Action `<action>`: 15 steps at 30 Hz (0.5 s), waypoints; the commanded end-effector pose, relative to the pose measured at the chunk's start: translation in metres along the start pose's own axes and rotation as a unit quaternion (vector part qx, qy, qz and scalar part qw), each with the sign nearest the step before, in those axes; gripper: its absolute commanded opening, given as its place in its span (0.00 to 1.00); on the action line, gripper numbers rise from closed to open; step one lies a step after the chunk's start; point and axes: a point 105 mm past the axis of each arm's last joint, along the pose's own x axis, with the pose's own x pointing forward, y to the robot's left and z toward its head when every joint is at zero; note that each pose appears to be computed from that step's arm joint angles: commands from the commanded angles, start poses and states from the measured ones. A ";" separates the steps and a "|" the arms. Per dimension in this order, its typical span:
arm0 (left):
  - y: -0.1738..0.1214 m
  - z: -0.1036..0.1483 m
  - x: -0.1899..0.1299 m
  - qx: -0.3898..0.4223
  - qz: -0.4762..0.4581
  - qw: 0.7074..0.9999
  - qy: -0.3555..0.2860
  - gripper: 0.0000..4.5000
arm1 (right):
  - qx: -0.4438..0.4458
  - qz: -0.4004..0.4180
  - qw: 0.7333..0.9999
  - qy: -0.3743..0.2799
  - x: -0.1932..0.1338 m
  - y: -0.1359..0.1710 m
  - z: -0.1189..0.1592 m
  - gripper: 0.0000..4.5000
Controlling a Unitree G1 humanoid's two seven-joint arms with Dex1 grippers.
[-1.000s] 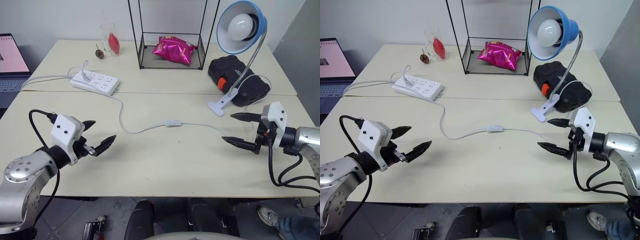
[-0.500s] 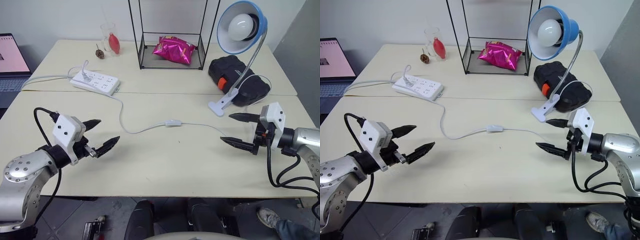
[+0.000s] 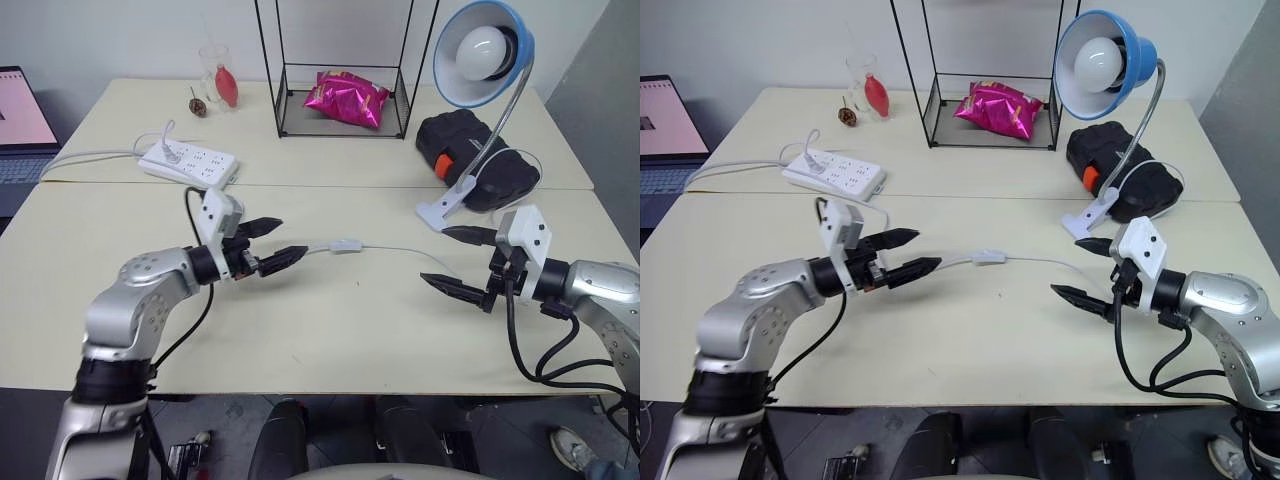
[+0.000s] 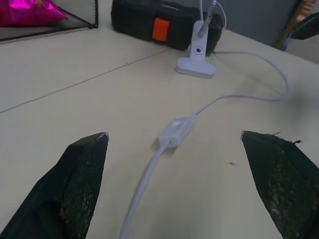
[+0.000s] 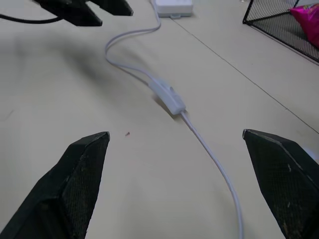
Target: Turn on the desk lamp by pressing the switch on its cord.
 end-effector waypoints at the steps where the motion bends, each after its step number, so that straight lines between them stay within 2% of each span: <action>1: 0.008 -0.002 0.028 -0.006 -0.039 0.999 0.017 0.99 | -0.014 0.025 0.999 -0.034 0.009 0.023 0.027 1.00; 8: 0.019 -0.010 0.063 -0.047 -0.075 0.995 0.051 0.99 | -0.007 0.015 1.000 -0.020 0.005 0.031 0.023 1.00; 15: 0.011 -0.026 0.075 -0.049 -0.120 0.987 0.094 0.99 | -0.008 0.009 1.000 -0.018 0.003 0.033 0.024 1.00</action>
